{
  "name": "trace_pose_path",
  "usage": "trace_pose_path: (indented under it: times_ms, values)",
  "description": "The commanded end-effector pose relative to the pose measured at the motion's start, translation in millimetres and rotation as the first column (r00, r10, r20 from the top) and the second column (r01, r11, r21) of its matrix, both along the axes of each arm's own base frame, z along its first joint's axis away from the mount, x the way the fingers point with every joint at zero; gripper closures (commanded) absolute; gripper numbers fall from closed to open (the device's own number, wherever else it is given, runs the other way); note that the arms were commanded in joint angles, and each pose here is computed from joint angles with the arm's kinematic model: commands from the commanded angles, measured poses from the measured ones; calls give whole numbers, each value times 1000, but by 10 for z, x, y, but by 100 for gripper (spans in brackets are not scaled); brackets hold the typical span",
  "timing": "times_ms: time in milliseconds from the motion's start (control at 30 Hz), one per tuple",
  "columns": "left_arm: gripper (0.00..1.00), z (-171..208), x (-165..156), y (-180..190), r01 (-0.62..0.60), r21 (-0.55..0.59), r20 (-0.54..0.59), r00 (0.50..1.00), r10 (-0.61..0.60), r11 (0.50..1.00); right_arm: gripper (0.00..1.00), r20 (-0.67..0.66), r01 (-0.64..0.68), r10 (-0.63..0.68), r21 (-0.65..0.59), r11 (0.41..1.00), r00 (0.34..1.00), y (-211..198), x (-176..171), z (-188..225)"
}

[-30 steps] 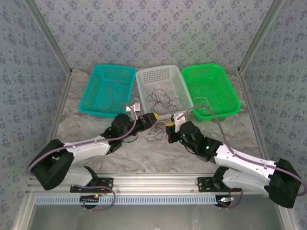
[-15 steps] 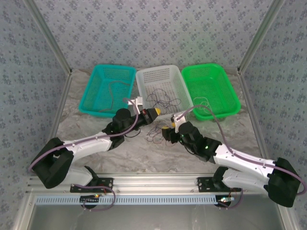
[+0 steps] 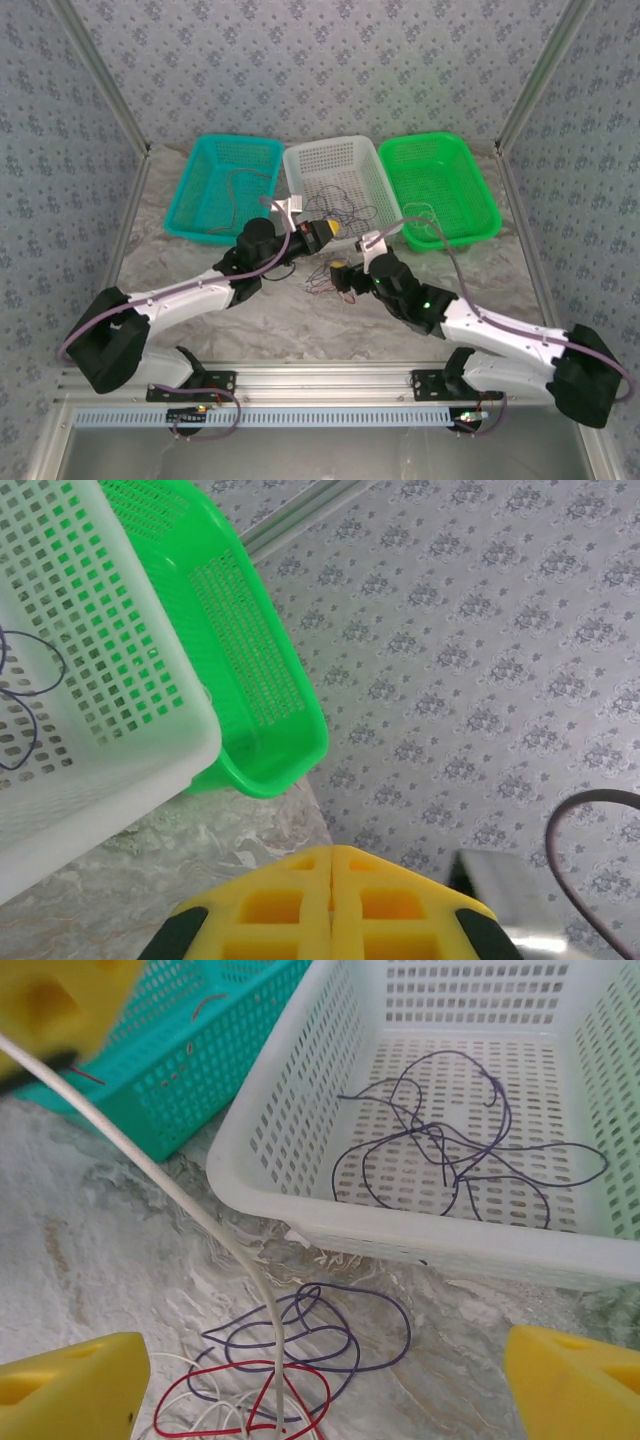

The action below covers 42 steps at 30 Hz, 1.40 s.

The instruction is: Untangle the cables

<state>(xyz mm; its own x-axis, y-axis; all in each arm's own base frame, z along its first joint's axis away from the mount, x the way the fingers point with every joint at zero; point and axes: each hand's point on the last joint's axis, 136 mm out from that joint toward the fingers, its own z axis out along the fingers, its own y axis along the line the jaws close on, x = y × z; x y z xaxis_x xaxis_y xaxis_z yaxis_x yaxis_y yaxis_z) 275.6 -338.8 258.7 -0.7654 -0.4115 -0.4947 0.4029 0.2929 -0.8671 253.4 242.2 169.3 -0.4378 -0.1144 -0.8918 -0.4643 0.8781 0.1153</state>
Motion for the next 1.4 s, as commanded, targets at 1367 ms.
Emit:
trace_pose_path:
  times_ms: [1367]
  values:
    - [100,3048,-460,785,-19,-215,583,799,144,976,40,-268,178,-215,-155,972,939,-64,-233,-1151]
